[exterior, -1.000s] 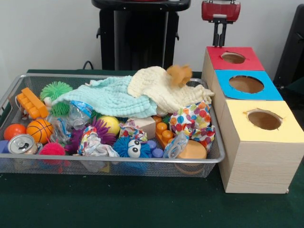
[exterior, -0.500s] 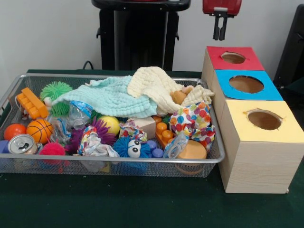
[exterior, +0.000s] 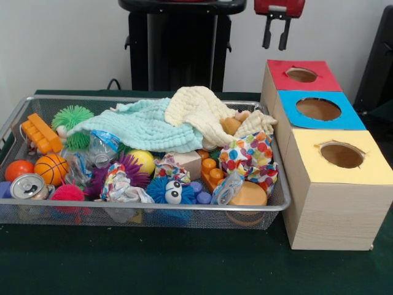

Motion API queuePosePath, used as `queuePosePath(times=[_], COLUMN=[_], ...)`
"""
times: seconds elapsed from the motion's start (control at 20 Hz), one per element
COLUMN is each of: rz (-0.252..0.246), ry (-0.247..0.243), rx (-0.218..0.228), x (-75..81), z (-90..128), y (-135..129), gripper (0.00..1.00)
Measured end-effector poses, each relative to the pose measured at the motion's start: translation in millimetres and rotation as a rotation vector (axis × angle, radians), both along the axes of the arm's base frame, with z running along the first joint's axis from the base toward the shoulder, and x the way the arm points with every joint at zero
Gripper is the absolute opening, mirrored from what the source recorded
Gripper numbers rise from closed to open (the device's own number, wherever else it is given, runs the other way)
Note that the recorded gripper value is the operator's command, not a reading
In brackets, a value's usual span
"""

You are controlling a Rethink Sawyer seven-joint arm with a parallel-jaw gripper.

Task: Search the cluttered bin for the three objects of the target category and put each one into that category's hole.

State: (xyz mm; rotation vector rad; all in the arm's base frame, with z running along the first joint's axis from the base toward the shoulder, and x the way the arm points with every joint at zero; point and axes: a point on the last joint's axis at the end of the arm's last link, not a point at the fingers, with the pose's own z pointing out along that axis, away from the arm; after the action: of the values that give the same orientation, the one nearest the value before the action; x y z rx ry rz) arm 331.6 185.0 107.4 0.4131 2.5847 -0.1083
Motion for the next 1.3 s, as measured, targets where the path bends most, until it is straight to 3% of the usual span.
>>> queuePosePath(times=[0.35,0.6,1.3], rz=[-0.035,-0.032,-0.009], ry=[-0.001,-0.002,-0.044], rx=[-0.018,-0.017,-0.011], x=[4.4,9.9,46.6], z=[1.5,0.8,-4.5], y=[-22.5,-31.5,-48.2], gripper=[1.0,1.0,1.0])
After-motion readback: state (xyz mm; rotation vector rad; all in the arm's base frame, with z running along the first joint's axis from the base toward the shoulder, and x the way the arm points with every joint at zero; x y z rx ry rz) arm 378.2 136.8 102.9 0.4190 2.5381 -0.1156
